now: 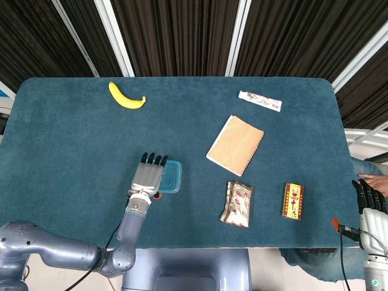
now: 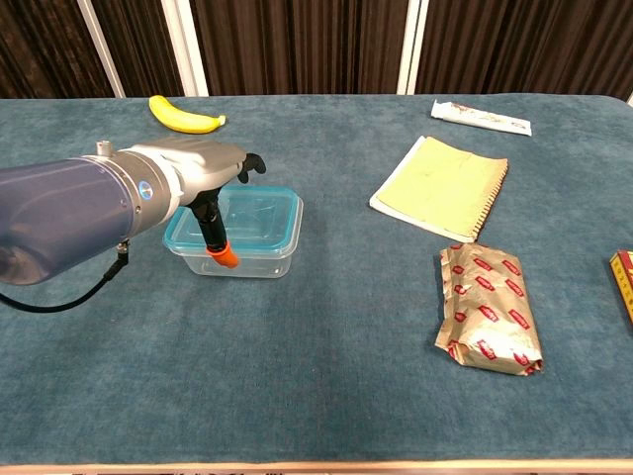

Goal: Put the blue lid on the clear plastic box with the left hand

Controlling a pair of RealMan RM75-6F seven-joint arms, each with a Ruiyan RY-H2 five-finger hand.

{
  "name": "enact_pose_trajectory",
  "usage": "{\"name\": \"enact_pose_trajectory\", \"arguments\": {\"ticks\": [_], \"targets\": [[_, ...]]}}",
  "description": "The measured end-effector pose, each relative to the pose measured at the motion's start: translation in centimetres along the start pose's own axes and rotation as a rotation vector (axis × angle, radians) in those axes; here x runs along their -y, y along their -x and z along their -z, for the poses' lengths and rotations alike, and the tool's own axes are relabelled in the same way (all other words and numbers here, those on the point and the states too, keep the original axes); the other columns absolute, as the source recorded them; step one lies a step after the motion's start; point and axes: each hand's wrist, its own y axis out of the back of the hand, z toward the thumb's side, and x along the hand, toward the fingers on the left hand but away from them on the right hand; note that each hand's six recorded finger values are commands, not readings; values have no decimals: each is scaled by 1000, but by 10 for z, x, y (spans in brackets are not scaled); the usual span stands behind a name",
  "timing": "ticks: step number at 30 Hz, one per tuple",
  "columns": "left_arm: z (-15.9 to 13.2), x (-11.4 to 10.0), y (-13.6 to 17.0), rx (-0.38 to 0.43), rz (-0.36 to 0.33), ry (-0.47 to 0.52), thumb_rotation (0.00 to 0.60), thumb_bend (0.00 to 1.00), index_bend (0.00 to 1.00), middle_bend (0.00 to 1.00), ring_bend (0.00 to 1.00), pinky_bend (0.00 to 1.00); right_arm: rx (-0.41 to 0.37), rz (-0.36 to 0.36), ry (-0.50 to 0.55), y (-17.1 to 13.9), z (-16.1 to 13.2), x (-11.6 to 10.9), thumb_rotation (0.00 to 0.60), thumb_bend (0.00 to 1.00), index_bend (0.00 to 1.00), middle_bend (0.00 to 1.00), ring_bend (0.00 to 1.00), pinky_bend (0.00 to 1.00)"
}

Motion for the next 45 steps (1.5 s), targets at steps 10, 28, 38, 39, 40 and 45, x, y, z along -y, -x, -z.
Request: {"name": "enact_pose_trajectory", "arguments": {"ticks": [10,28,38,39,40,45], "targets": [[-1,1,1,7,7,-14,600,127,6,70,0,0,2,-4,-3,0,0,1,600,268,44,0,0,0],[-4,-3,11,39,-30,-46,600,126,0,43,0,0,5,-9,-4,0,1,1,600,268,44,0,0,0],[-5,-9,20,55,-39,-68,600,146,20,92,0,0,5,-3,-5,0,1,1,600,268,44,0,0,0],[-5,-12,20,54,-49,-66,600,163,38,111,0,0,5,-3,-5,0,1,1,600,267,44,0,0,0],[-5,-16,20,56,-64,-63,600,198,76,145,0,0,6,-4,-4,0,1,1,600,267,44,0,0,0],[-7,-29,20,82,-124,-22,600,378,288,285,0,0,8,-6,-6,0,1,1,600,268,44,0,0,0]]}}
